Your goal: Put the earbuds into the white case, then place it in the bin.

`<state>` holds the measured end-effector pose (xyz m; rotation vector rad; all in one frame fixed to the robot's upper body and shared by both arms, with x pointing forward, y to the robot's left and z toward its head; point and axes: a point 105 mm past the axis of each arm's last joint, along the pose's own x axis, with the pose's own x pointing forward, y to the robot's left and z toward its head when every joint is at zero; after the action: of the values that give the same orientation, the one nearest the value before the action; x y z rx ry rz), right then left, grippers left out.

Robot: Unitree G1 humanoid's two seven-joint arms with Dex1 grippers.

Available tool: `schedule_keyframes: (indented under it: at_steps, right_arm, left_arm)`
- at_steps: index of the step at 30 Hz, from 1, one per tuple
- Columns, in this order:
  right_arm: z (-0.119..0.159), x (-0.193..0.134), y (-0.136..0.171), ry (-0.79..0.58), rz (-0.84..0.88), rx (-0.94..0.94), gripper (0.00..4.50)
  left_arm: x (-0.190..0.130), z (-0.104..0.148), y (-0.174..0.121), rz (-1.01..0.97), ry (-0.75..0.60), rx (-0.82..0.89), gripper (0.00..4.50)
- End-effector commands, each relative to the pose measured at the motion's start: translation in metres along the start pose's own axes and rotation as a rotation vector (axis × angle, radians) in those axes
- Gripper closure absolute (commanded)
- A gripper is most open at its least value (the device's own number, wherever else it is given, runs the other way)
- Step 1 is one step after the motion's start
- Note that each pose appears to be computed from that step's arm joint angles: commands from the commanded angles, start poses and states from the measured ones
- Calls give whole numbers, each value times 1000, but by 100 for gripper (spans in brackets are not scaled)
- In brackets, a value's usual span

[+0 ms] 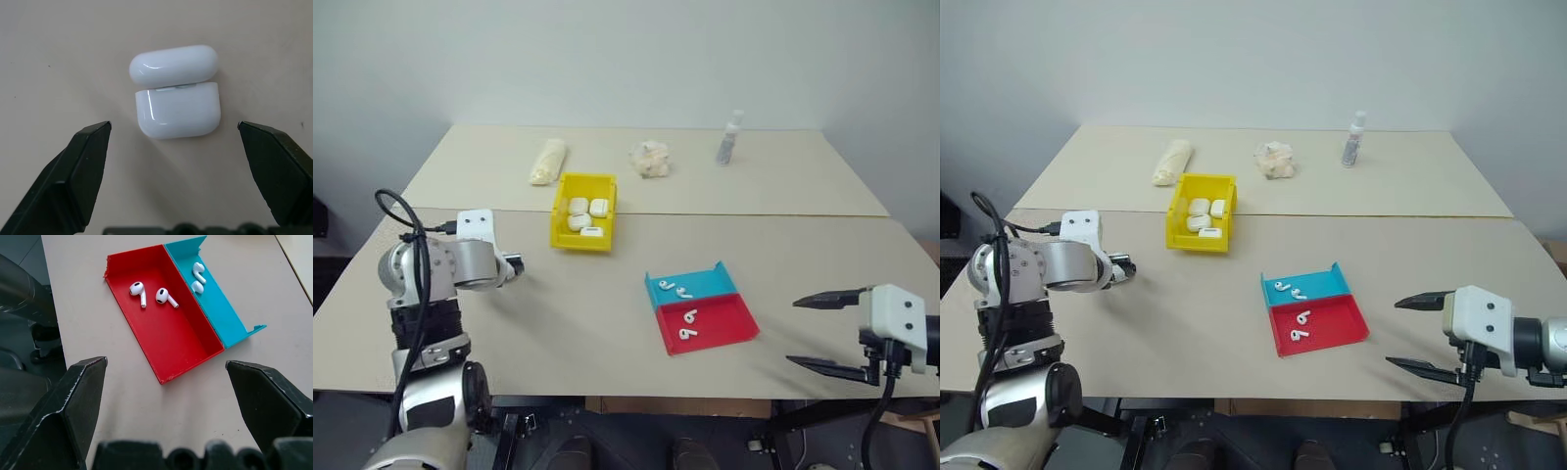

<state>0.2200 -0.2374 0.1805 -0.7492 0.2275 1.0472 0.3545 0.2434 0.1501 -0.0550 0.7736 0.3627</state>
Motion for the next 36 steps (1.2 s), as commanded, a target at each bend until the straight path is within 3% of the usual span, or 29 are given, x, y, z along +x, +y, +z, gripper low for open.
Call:
schedule_keyframes:
  at_steps: [1,16,25,36]
  right_arm:
    - [10,-5,-4,-15,-40,-34,1]
    - [9,-5,-1,-14,-59,-20,1]
    - [7,-7,0,-8,-71,-13,1]
    - [5,-6,3,-3,-75,-8,1]
  left_arm:
    - [-3,10,2,6,-20,-29,0]
    - [13,5,-6,27,14,-30,0]
    - [20,17,-8,26,-28,-38,0]
    - [24,9,-11,24,8,-32,0]
